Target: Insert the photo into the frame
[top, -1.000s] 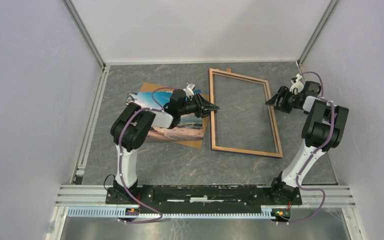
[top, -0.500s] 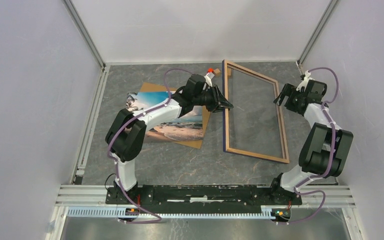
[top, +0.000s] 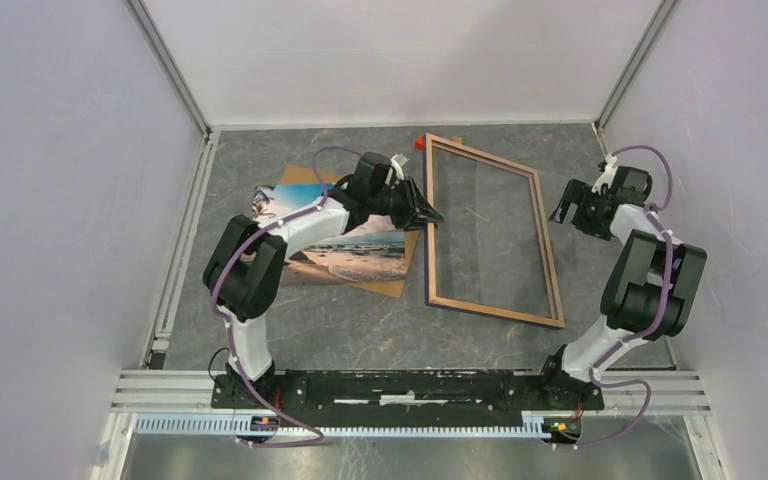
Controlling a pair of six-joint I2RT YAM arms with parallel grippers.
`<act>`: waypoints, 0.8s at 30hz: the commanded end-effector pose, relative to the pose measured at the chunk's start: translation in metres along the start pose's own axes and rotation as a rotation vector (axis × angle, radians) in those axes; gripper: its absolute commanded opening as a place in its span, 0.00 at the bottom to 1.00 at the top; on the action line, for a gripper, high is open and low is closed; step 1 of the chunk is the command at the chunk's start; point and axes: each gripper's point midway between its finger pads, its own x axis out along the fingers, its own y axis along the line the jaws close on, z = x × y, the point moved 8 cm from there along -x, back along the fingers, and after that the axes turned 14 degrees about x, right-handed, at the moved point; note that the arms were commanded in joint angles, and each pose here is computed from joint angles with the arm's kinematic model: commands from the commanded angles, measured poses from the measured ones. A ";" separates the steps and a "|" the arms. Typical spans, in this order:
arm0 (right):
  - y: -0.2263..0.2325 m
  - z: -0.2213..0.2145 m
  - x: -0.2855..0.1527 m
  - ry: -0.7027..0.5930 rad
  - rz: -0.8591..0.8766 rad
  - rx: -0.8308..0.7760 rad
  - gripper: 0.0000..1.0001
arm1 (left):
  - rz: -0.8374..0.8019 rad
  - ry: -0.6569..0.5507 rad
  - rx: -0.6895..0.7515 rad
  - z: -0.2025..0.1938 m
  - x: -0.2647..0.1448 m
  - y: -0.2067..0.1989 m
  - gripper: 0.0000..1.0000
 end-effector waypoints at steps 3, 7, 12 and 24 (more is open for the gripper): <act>0.019 -0.001 0.009 0.016 0.075 -0.068 0.97 | -0.066 0.001 0.068 0.012 -0.008 0.034 0.14; 0.048 -0.011 0.005 0.004 -0.121 -0.154 0.98 | -0.070 0.002 0.049 0.004 -0.005 0.043 0.13; 0.105 -0.040 -0.011 -0.069 -0.245 -0.304 0.98 | -0.072 -0.015 0.053 0.000 -0.006 0.043 0.13; 0.213 -0.108 -0.018 -0.248 -0.369 -0.626 0.98 | -0.063 -0.025 0.066 -0.006 -0.009 0.036 0.13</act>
